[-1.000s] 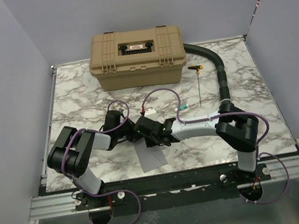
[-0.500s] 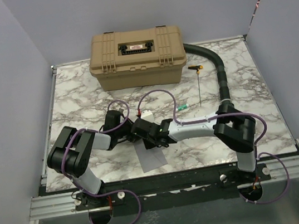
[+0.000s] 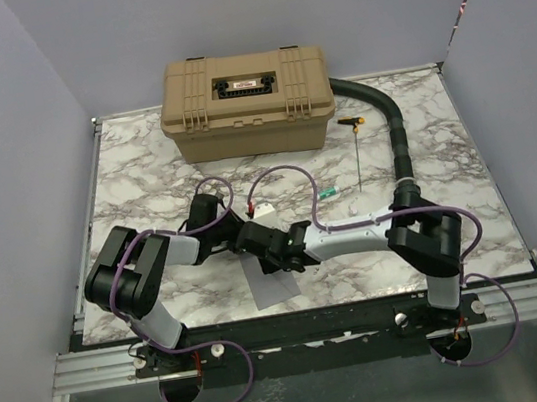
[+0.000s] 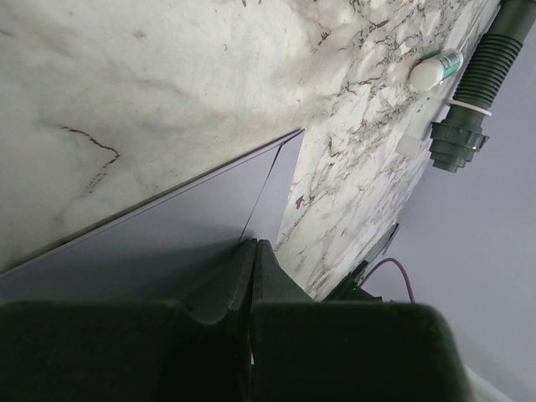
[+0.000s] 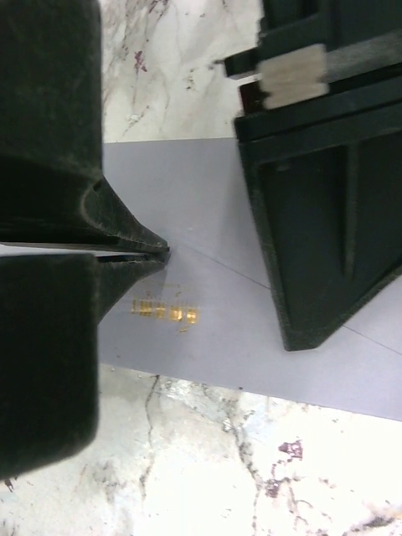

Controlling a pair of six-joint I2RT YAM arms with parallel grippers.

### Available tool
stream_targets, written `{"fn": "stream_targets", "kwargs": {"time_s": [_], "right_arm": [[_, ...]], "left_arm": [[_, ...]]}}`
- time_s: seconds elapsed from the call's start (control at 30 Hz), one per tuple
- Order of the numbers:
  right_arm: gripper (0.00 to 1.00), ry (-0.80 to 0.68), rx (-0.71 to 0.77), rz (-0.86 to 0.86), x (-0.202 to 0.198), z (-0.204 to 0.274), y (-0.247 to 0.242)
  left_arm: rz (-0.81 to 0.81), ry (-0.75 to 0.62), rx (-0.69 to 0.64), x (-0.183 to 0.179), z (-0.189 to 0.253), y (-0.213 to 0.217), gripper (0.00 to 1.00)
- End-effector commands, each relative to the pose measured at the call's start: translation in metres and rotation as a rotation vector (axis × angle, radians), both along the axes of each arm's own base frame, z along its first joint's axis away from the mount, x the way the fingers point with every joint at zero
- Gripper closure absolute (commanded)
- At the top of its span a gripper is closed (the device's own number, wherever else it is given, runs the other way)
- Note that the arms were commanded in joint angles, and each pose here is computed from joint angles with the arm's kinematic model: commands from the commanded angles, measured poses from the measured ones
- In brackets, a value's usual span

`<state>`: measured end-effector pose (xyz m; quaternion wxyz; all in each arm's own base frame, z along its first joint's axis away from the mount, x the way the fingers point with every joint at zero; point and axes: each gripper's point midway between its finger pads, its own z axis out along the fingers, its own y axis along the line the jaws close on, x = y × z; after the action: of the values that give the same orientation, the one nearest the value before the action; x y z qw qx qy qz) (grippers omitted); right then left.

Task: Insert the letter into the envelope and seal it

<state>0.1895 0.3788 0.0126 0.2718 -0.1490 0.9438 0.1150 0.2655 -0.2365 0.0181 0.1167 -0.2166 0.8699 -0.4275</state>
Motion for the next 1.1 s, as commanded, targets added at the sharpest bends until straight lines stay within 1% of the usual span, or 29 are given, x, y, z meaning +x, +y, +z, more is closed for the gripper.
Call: {"fn": "stream_targets", "kwargs": {"time_s": [0.0, 0.33, 0.47, 0.73, 0.83, 0.9, 1.07], "right_arm": [[0.95, 0.263, -0.362, 0.054, -0.079, -0.068, -0.095], [0.96, 0.283, -0.345, -0.024, -0.087, -0.072, -0.111], [0.96, 0.301, -0.311, -0.053, -0.092, -0.071, -0.112], [0.96, 0.31, -0.278, -0.081, -0.101, -0.054, -0.128], [0.95, 0.281, -0.243, -0.079, -0.096, -0.038, -0.123], [0.95, 0.244, -0.203, -0.078, -0.087, -0.024, -0.111], [0.93, 0.123, -0.109, -0.109, -0.051, 0.01, -0.081]], "left_arm": [[0.027, 0.121, 0.215, -0.021, -0.048, 0.034, 1.0], [0.021, 0.127, 0.216, -0.021, -0.051, 0.033, 1.0], [0.021, 0.131, 0.218, -0.022, -0.052, 0.034, 1.0], [0.018, 0.126, 0.211, -0.021, -0.05, 0.032, 1.0], [0.017, 0.125, 0.206, -0.021, -0.048, 0.031, 1.0], [0.016, 0.121, 0.199, -0.02, -0.046, 0.03, 1.0], [0.014, 0.117, 0.187, -0.019, -0.042, 0.028, 1.0]]}}
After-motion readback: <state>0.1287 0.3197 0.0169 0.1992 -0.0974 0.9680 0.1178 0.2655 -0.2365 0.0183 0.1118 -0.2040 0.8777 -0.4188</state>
